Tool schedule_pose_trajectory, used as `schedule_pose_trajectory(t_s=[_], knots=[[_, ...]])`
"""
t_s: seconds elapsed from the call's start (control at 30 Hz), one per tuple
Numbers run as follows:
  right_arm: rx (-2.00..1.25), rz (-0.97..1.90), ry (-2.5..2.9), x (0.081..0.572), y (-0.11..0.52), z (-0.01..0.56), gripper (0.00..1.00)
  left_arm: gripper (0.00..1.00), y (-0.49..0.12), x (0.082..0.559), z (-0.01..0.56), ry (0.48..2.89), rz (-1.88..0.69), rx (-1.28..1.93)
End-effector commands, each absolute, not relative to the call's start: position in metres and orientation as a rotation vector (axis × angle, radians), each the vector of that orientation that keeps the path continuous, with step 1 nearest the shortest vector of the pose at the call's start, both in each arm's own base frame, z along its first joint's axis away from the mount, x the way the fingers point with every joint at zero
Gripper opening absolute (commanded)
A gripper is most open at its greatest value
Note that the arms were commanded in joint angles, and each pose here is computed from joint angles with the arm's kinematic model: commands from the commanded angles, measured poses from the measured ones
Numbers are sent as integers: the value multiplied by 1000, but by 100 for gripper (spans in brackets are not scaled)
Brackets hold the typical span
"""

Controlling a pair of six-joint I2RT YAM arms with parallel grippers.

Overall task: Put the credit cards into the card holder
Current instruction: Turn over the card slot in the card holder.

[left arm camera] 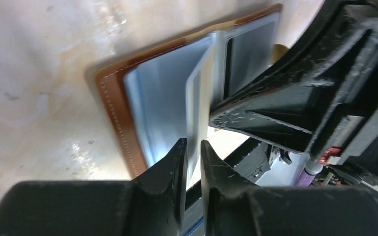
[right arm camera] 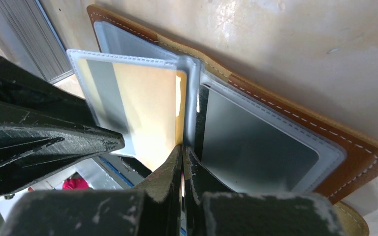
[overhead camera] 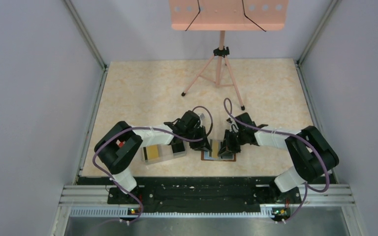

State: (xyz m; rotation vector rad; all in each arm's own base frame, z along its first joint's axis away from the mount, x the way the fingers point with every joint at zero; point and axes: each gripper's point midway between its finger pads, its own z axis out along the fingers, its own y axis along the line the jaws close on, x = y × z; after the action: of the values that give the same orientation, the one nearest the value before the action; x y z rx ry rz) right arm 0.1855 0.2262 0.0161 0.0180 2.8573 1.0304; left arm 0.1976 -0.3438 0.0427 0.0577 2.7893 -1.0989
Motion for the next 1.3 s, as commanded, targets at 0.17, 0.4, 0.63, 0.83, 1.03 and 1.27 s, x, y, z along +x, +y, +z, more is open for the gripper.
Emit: schedule_pose_trajectory(t_s=[0.17,0.4,0.63,0.83,1.03,1.27], knots=[[-16,1075,2757,199,233,38,0,0,-349,204,63,2738,-1126,73],[19,1014,2630,218,220,83,0,0,-339,210,83,2751,-1012,88],[127,955,2524,232,190,114,0,36,-382,204,97,2702,-1249,175],[168,919,2505,236,172,119,0,38,-419,194,81,2756,-1291,266],[162,905,2514,235,169,117,0,38,-432,187,80,2740,-1322,291],[148,942,2527,235,174,117,0,40,-417,195,119,2612,-1333,296]])
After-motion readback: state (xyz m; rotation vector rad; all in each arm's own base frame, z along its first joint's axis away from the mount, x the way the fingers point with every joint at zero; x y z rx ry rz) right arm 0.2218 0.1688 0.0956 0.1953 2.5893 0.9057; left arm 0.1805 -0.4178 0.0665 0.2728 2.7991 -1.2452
